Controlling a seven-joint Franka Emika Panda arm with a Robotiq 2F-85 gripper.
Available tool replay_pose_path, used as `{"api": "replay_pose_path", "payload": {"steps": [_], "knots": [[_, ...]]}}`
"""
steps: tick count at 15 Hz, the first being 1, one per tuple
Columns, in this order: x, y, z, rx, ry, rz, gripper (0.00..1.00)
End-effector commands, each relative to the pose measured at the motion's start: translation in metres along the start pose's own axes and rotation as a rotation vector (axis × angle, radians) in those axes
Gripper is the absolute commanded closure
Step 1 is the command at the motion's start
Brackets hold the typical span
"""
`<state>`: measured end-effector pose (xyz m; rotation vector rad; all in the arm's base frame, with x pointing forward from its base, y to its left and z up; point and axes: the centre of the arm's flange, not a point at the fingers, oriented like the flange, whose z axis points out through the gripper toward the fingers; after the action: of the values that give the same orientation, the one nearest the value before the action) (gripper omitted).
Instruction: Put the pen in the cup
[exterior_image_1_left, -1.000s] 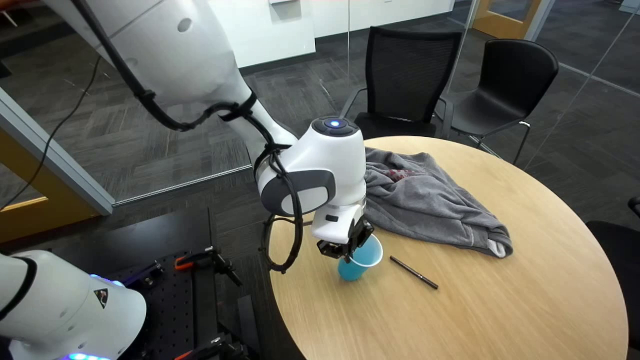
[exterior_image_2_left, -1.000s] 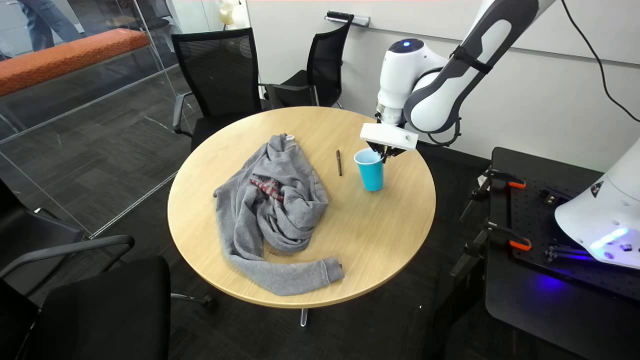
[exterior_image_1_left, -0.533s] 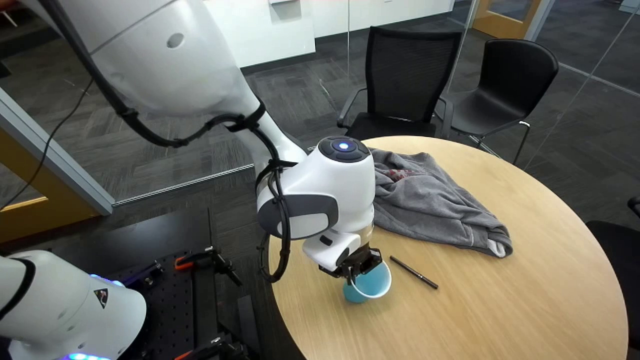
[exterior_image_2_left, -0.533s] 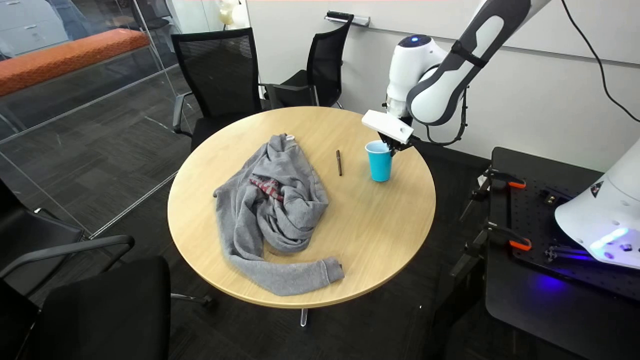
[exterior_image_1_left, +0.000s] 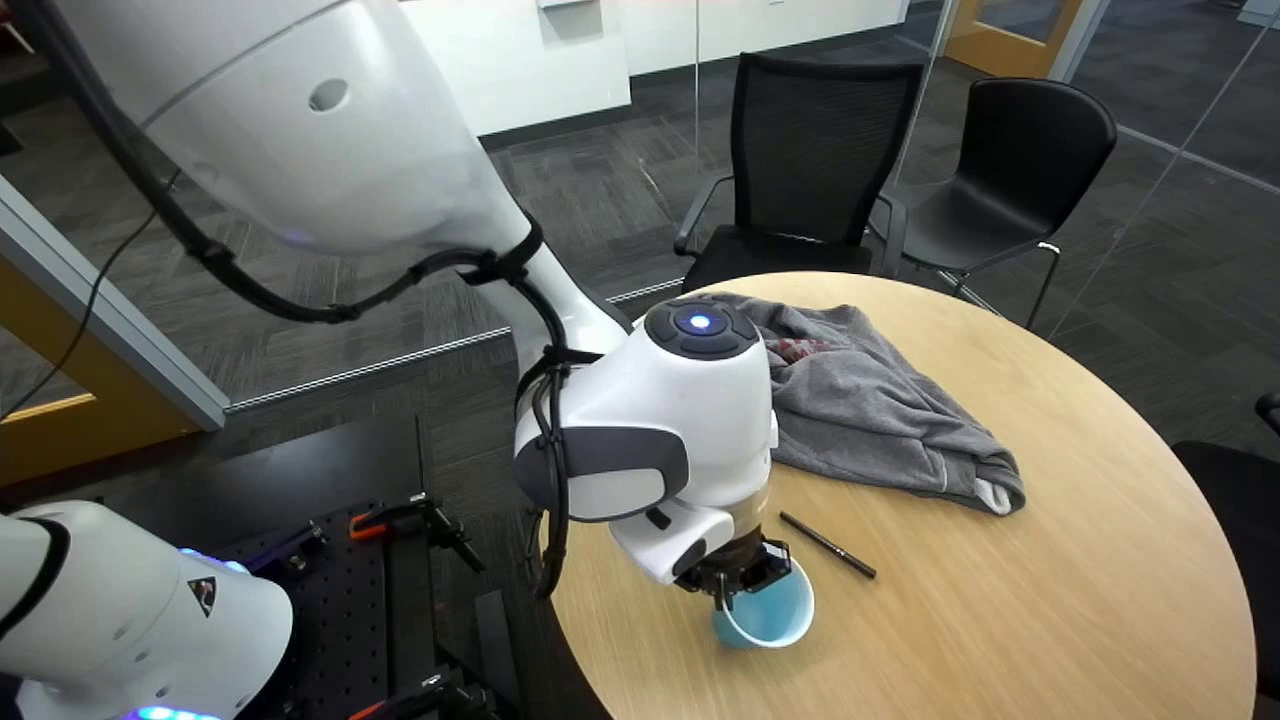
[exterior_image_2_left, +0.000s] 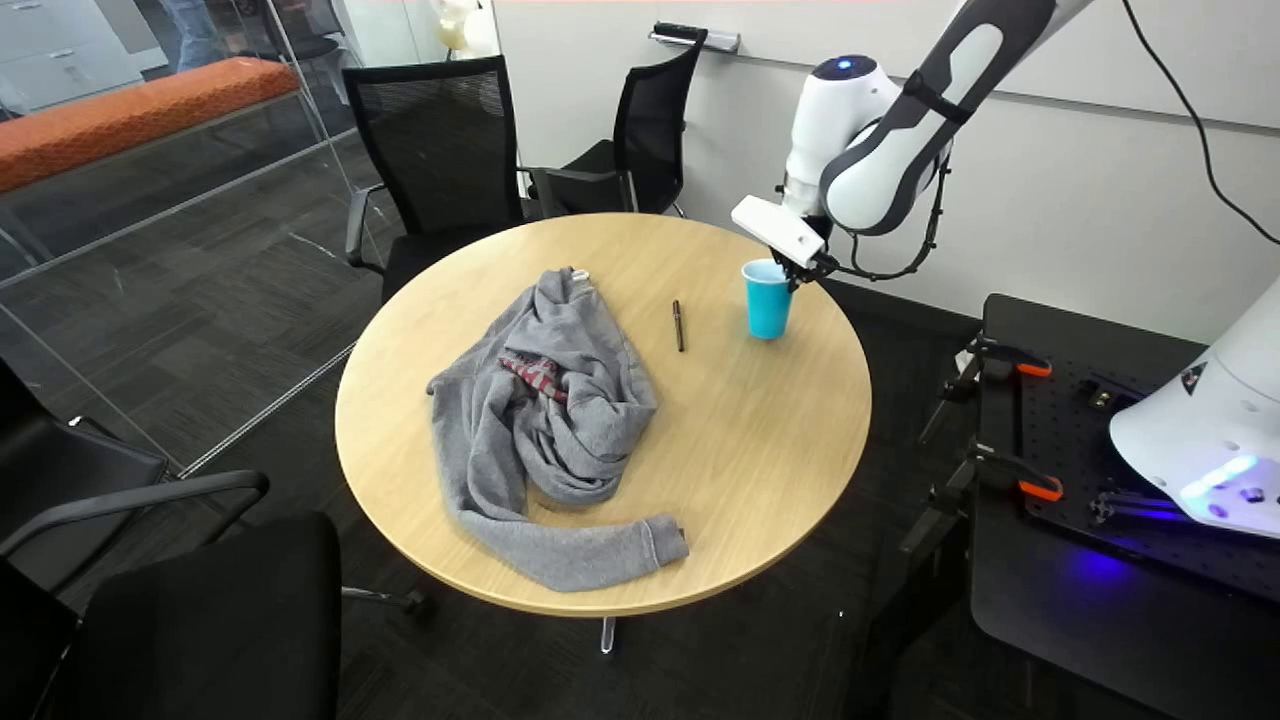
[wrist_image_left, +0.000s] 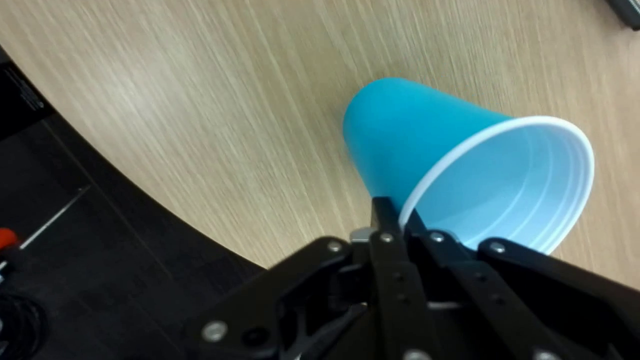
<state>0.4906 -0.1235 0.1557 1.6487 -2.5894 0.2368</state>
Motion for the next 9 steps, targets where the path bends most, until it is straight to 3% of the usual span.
{"api": "replay_pose_path", "payload": {"steps": [1, 9], "knots": [[0.011, -0.005, -0.006, 0.045, 0.035, 0.06, 0.99], [-0.001, -0.025, 0.01, 0.057, 0.043, 0.042, 0.99]]}}
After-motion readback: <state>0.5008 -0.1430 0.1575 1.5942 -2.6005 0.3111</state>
